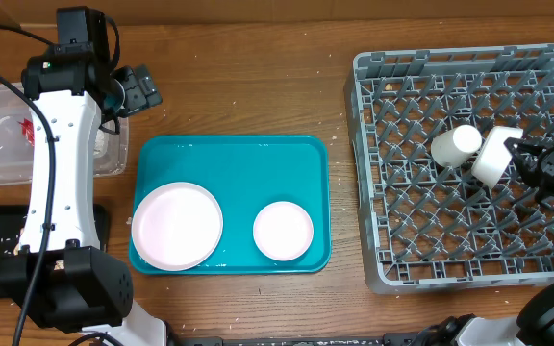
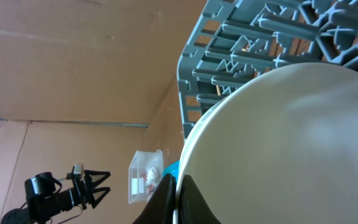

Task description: Sort waste into correct bins and load items into the dishwasher

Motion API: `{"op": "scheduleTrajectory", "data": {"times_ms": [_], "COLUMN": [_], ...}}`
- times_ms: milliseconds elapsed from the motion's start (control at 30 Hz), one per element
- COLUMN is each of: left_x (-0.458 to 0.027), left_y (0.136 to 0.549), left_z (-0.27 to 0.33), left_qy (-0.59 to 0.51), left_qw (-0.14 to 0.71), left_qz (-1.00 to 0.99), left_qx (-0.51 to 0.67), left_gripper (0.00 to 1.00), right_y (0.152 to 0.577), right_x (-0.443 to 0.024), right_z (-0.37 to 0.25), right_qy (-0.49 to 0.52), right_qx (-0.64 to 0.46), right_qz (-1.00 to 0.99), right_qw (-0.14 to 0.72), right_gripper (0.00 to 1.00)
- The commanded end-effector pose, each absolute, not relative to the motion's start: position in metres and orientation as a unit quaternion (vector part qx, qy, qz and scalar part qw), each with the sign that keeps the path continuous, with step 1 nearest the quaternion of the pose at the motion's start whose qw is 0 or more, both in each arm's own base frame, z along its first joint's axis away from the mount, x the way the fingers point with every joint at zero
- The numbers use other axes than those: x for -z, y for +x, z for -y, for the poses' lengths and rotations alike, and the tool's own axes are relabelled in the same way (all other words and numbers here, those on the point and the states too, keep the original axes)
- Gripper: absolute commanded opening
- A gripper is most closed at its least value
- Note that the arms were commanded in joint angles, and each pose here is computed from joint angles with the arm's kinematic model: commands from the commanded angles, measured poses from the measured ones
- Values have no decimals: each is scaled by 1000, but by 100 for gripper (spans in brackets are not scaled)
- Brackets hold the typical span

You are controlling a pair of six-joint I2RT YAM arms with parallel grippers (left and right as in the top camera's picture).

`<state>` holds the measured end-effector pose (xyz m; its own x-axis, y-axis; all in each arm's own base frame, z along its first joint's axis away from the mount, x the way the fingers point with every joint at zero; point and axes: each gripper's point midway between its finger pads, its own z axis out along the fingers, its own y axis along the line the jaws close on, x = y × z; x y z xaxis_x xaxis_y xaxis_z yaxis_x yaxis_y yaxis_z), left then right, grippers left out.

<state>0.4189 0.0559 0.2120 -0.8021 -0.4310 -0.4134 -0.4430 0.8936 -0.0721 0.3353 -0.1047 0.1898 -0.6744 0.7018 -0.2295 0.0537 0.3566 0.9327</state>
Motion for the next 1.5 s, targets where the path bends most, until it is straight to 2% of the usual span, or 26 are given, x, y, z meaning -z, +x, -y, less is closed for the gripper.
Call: {"op": "scheduleTrajectory", "data": {"times_ms": [0, 100, 233, 500, 667, 933, 1133, 1233, 1367, 1400, 1467], "left_x": [-217, -217, -217, -217, -217, -217, -217, -217, -217, -217, -217], "left_y": [420, 420, 420, 420, 420, 420, 420, 420, 420, 420, 420], "left_z": [-52, -52, -52, -52, -52, -52, -52, -52, -52, -52, -52], "left_qy": [-217, -217, -217, -217, -217, -217, -217, -217, -217, -217, -217], "left_qw": [221, 221, 220, 221, 221, 221, 221, 221, 220, 221, 221], "left_qz": [-951, -951, -951, -951, -951, -951, -951, -951, -951, -951, -951], "left_qx": [-11, -11, -11, -11, -11, -11, -11, -11, -11, -11, -11], "left_gripper": [100, 100, 100, 100, 100, 100, 100, 100, 100, 100, 100], "right_y": [335, 335, 334, 317, 304, 289, 270, 264, 260, 263, 272], "right_x": [-184, -175, -168, -177, -186, -212, -249, -268, -295, -304, -323], "right_z": [104, 110, 134, 171, 181, 194, 201, 196, 173, 159, 127], "right_qy": [246, 264, 331, 405, 434, 472, 496, 492, 463, 439, 360], "right_qx": [-500, -478, -426, -284, -236, -178, -117, -108, -112, -125, -165], "right_qz": [-768, -779, -792, -834, -842, -839, -831, -829, -834, -840, -858], "right_qw": [317, 308, 284, 245, 217, 206, 224, 243, 278, 293, 326], "right_gripper": [7, 11, 11, 14, 16, 30, 52, 57, 62, 66, 81]}}
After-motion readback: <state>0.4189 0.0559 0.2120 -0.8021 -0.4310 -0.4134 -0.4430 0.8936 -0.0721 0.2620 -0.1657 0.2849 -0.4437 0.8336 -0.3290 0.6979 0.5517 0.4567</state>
